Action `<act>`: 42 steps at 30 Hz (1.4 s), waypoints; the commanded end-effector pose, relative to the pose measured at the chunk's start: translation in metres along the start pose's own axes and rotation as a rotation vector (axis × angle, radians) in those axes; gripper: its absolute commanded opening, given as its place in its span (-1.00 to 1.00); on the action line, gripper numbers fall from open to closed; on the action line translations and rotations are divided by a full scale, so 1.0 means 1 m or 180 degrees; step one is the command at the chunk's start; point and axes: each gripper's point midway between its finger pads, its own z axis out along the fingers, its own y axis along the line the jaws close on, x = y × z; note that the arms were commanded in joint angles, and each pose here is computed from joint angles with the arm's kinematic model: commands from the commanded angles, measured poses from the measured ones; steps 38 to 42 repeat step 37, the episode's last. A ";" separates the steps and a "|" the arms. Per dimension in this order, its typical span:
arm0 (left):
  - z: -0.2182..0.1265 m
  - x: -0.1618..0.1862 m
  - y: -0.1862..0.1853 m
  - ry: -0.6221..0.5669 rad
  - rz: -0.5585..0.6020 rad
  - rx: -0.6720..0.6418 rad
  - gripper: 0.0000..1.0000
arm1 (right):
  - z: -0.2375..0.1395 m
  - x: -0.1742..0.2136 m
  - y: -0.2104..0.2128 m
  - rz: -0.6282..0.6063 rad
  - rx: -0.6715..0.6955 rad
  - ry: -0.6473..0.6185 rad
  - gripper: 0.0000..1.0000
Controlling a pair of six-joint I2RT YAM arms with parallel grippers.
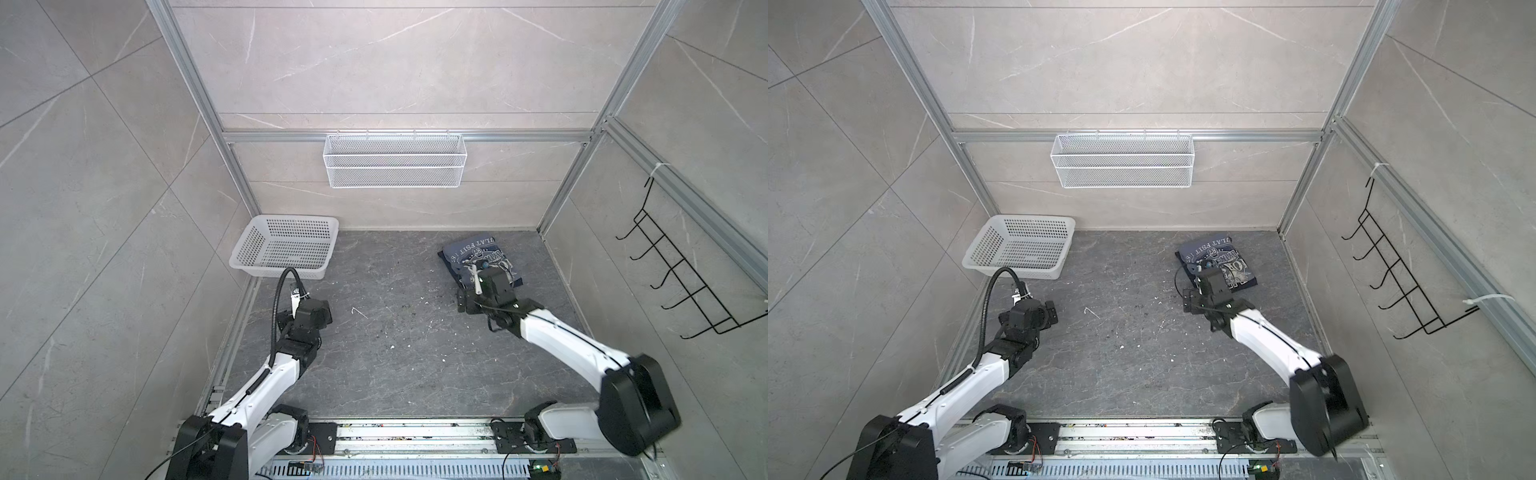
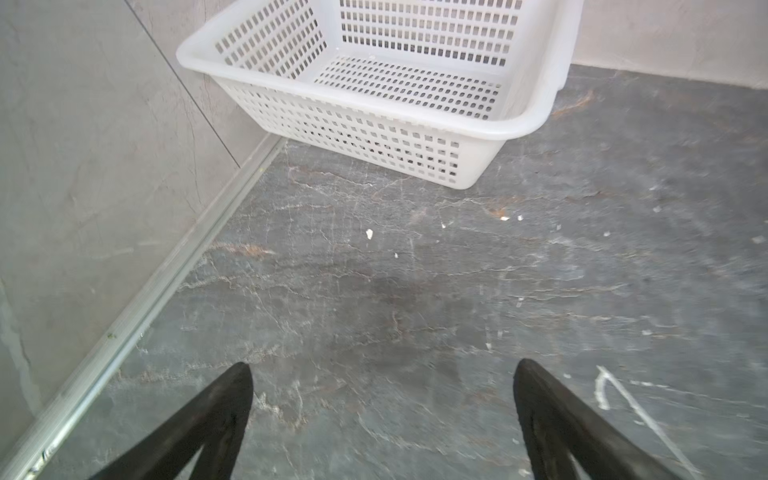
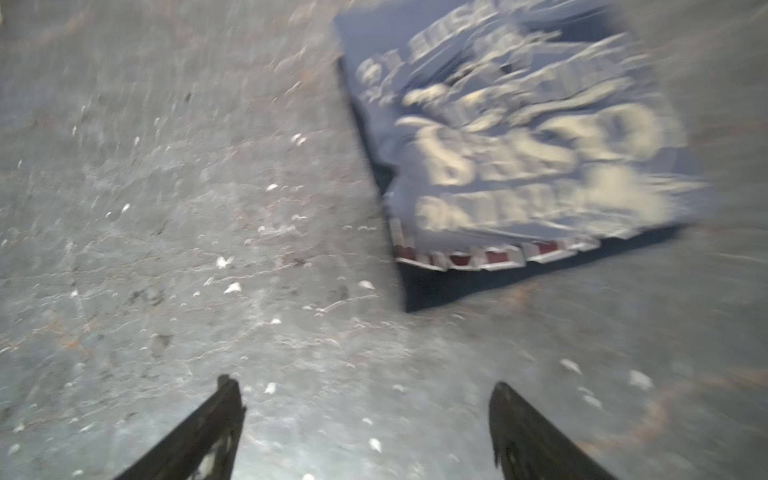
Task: Fold and stack the tank tops
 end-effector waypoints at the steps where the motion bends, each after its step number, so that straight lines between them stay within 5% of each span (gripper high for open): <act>1: 0.017 -0.018 0.002 -0.0317 0.0107 -0.0030 0.99 | 0.005 -0.007 -0.047 -0.0067 0.0685 -0.0458 0.92; 5: 0.036 -0.008 -0.009 -0.0269 0.0168 0.0225 0.99 | 0.034 0.021 -0.073 0.0000 0.1041 -0.0393 0.95; 12: 0.041 -0.019 -0.022 -0.0706 0.0422 0.0475 0.99 | 0.044 0.000 -0.049 -0.0382 0.0432 -0.0911 0.98; 14: 0.049 -0.018 -0.014 -0.0864 0.0324 0.0417 0.99 | 0.044 0.006 -0.060 -0.0196 0.0373 -0.1151 0.98; 20: 0.071 -0.002 0.001 -0.0493 0.0019 0.0472 1.00 | 0.053 0.016 -0.066 -0.0077 0.0204 -0.1087 0.98; 23: 0.072 -0.004 0.001 -0.0531 0.0009 0.0465 1.00 | 0.052 0.015 -0.082 0.0083 0.0486 -0.1112 0.98; 42: 0.068 -0.004 0.003 -0.0586 0.0019 0.0439 1.00 | 0.048 0.017 -0.084 0.0086 0.0535 -0.1124 0.99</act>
